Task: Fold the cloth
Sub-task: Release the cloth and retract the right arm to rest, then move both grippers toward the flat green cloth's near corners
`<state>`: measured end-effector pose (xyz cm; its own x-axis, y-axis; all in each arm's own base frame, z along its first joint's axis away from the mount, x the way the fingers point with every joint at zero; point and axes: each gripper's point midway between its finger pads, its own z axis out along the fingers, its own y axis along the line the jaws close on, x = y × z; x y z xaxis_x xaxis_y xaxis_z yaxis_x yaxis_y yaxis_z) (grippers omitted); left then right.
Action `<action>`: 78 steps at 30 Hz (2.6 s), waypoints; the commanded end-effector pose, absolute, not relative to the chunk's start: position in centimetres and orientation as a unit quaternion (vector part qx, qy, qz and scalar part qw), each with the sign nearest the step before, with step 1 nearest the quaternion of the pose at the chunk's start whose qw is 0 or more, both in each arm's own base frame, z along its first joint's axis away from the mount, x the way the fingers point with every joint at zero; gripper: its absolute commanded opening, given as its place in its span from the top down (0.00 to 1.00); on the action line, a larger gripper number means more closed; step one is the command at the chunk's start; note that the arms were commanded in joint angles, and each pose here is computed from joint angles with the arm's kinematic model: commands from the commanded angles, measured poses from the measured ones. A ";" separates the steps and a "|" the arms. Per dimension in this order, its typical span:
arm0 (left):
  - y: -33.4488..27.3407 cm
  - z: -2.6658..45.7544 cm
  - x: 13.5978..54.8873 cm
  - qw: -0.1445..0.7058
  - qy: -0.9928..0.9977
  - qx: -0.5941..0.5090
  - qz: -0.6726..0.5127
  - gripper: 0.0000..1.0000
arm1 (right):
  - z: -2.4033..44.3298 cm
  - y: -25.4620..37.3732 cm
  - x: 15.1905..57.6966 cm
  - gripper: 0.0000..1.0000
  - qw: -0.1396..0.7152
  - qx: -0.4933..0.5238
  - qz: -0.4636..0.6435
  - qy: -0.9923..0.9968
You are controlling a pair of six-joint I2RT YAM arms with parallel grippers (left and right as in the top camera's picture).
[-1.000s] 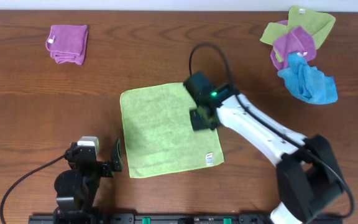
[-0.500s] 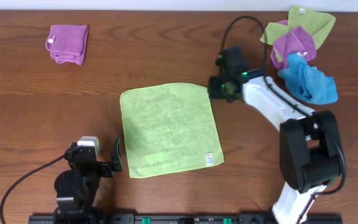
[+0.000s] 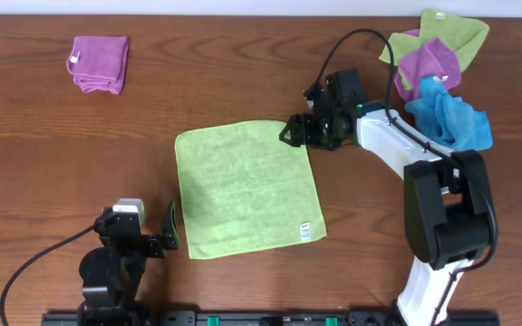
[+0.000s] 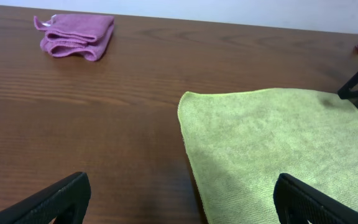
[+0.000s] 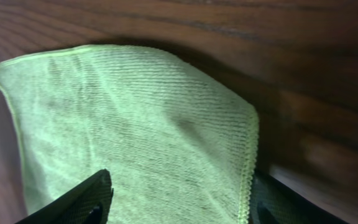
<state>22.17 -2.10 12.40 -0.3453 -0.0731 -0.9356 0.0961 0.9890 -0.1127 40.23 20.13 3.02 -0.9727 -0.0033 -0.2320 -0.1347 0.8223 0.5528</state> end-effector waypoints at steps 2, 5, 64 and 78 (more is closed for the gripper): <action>-1.9 11.5 22.2 0.565 0.822 0.002 -0.071 0.05 | 2.6 20.6 39.3 0.27 0.085 -0.037 0.316 0.944; -1.9 11.5 22.2 0.565 0.822 0.002 -0.071 0.05 | 2.2 21.3 38.6 0.26 0.064 -0.037 0.338 0.938; -1.9 11.5 22.2 0.565 0.822 0.002 -0.071 0.05 | 18.6 11.7 16.5 0.56 0.290 -0.109 0.212 0.927; -9.6 12.6 19.5 0.369 0.772 -0.217 -0.470 0.05 | 17.8 11.8 13.5 0.01 0.250 -0.158 0.227 0.928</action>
<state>20.84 -7.09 12.94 -0.5063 -0.5567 -0.6586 0.1070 0.7173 -0.6885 13.76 11.35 17.72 -0.8419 -0.1366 -0.5221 -0.3552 0.8686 0.3455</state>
